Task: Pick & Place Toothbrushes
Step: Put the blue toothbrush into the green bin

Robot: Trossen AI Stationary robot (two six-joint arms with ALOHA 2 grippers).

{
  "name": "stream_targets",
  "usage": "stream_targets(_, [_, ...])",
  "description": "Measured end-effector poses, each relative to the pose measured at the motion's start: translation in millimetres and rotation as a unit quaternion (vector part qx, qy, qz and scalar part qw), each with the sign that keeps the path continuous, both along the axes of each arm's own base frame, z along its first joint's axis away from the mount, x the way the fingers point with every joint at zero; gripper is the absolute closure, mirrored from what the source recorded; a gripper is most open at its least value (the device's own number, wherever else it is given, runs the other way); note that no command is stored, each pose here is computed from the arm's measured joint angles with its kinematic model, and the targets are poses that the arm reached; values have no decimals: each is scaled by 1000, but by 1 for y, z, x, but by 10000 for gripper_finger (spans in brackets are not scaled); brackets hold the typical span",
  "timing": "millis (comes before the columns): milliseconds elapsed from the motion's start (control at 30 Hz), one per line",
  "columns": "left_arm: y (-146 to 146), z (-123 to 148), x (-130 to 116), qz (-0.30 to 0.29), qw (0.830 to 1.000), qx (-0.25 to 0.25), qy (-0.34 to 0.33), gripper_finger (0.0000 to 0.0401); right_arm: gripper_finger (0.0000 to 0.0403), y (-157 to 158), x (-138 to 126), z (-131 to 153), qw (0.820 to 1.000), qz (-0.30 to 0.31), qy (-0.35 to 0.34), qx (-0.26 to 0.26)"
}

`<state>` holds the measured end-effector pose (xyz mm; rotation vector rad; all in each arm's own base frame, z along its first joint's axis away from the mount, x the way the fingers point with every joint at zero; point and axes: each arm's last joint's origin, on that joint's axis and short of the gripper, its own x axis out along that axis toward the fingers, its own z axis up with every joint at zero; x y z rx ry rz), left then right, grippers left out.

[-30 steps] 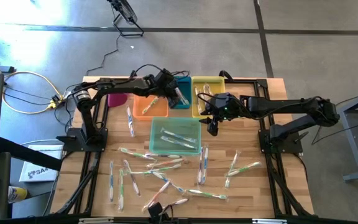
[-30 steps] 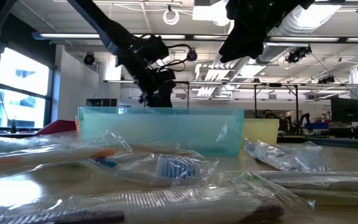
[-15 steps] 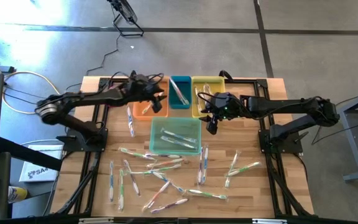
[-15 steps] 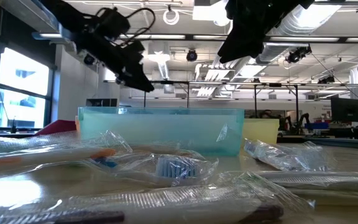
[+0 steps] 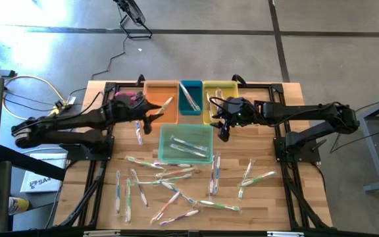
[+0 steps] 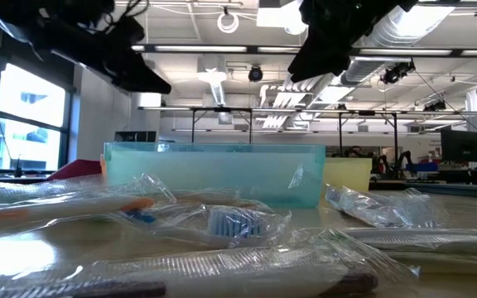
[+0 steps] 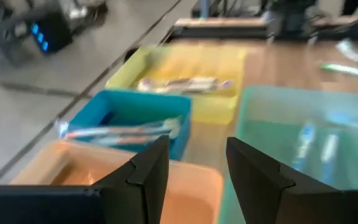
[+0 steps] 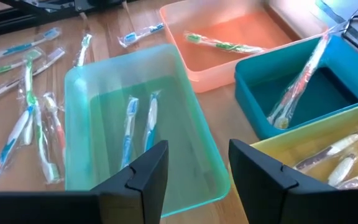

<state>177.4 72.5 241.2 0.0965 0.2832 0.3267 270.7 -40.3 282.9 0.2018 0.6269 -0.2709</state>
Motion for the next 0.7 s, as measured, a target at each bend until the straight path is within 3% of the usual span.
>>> stream_targets(367, [-32, 14, -31, -62, 998, 20, -23, 245, 241, 0, 1, 2, 1000, -1, -12, -2])
stream_targets(700, [-36, 14, -35, -66, 997, 7, -27, 245, 241, -2, 3, 4, 999, -17, -21, -33])
